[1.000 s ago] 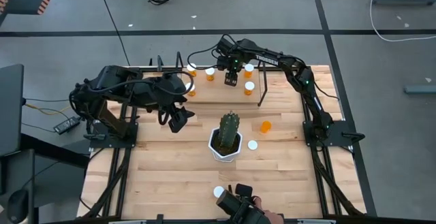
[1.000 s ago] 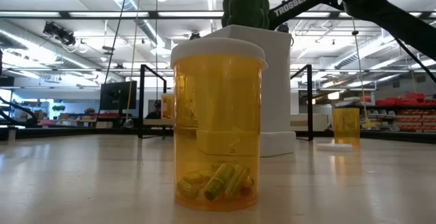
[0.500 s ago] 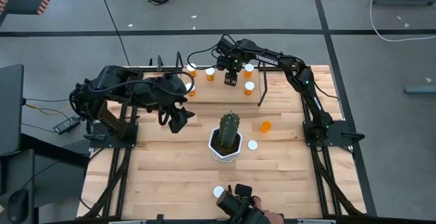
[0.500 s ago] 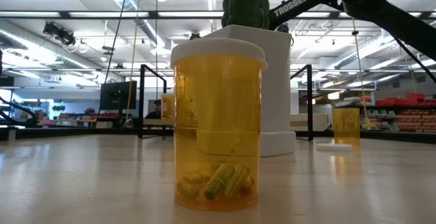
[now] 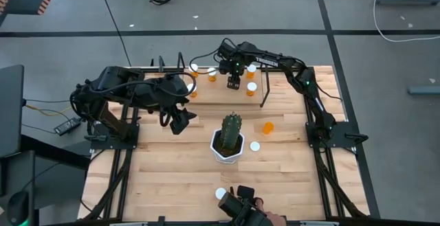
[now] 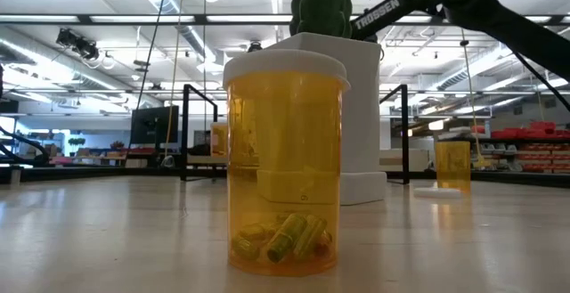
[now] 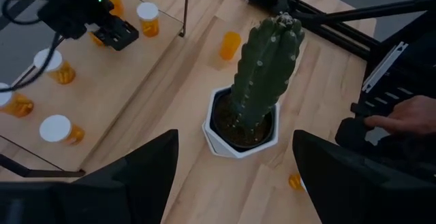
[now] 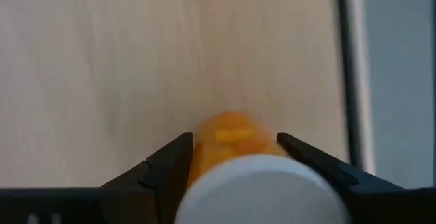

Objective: Pick and place medicine bottles onto shelf by color
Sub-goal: Put the orange medicine bottle on the shelf

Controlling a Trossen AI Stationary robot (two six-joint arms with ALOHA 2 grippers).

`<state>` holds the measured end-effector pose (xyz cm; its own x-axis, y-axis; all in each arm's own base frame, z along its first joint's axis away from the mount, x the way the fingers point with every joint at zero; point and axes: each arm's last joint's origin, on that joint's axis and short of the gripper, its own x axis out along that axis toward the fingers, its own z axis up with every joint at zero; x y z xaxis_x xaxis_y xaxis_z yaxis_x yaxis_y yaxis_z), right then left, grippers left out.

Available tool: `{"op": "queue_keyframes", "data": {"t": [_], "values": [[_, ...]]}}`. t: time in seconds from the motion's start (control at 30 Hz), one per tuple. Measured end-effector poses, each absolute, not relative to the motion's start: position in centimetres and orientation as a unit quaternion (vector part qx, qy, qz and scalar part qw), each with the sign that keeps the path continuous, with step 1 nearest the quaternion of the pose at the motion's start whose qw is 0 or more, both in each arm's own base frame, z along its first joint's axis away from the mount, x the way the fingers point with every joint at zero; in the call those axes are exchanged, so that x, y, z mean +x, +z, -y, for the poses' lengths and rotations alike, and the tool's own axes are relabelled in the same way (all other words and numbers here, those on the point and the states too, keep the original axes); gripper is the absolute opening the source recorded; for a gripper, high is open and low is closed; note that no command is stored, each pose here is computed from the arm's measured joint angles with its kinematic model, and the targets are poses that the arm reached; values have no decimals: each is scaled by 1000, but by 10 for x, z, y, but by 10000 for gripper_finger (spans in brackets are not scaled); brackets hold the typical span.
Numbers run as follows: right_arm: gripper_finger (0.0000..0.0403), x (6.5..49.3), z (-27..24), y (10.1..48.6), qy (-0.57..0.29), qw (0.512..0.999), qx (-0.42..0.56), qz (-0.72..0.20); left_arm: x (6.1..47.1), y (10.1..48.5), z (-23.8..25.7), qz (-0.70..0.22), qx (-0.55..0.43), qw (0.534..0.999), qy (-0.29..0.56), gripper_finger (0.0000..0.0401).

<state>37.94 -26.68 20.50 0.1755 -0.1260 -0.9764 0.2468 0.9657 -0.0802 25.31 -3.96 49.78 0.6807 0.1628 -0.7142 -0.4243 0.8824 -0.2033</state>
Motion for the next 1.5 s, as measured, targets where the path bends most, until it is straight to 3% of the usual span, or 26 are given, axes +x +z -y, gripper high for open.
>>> {"op": "queue_keyframes", "data": {"t": [0.53,1.17,1.5], "values": [[224,380,267,211,-126,774,43,-619,253,498,40,-366,-179,899,164,293],[354,388,256,214,-130,778,60,-611,253,497,40,-371,-171,898,162,293],[371,388,259,229,-166,774,46,-609,253,497,39,-371,-171,898,162,293]]}}
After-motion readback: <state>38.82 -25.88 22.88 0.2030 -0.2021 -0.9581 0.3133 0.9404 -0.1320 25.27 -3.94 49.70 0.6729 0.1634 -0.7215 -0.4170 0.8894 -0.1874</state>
